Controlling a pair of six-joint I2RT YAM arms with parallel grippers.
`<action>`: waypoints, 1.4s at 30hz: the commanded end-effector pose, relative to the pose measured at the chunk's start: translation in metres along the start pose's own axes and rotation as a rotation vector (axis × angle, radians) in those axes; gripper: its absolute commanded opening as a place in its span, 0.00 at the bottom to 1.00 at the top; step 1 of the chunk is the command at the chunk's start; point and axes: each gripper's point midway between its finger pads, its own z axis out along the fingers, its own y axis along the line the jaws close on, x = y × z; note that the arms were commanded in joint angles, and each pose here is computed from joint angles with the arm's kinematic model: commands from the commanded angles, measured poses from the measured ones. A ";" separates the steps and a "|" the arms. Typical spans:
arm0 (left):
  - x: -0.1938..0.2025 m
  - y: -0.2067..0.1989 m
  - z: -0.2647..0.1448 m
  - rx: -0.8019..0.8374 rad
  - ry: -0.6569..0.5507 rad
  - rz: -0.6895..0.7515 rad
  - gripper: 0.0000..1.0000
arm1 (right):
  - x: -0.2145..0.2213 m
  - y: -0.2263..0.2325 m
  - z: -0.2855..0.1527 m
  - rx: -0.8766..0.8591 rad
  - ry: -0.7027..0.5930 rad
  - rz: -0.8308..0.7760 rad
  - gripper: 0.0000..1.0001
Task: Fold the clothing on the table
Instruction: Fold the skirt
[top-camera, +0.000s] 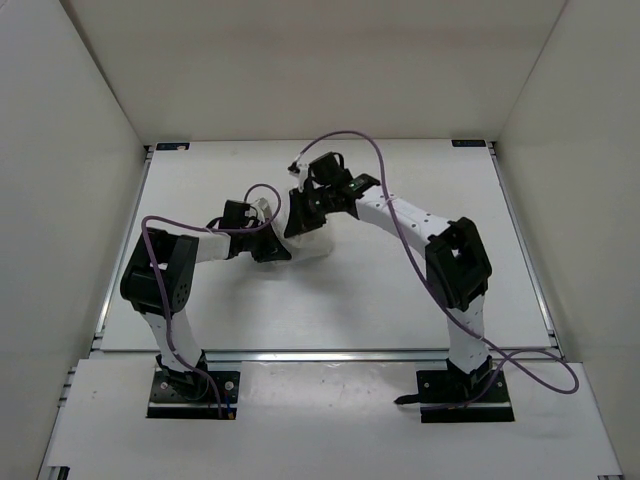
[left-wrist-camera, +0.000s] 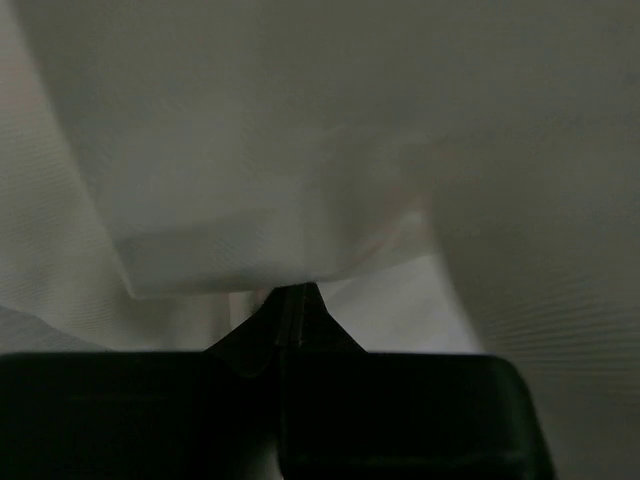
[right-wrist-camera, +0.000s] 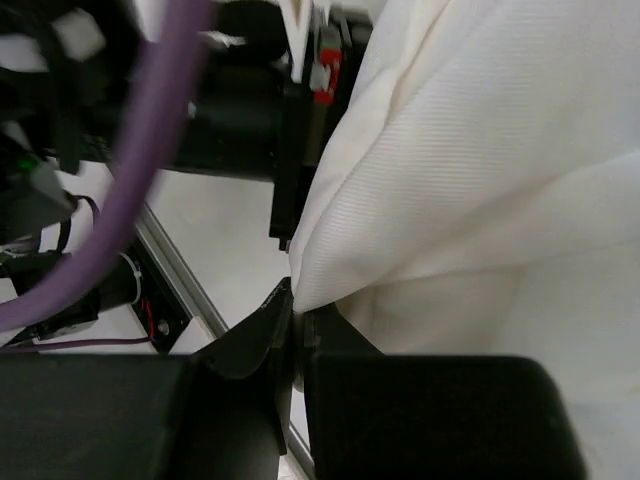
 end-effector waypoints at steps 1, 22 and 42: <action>0.021 0.031 0.004 -0.097 0.041 -0.031 0.00 | 0.008 0.006 0.018 -0.060 0.002 0.040 0.00; 0.000 -0.018 -0.078 0.052 -0.208 -0.071 0.23 | 0.006 -0.020 0.047 -0.035 0.051 0.059 0.00; -0.044 -0.054 -0.218 0.077 -0.798 -0.141 0.37 | -0.021 0.050 0.064 -0.051 0.009 -0.240 0.48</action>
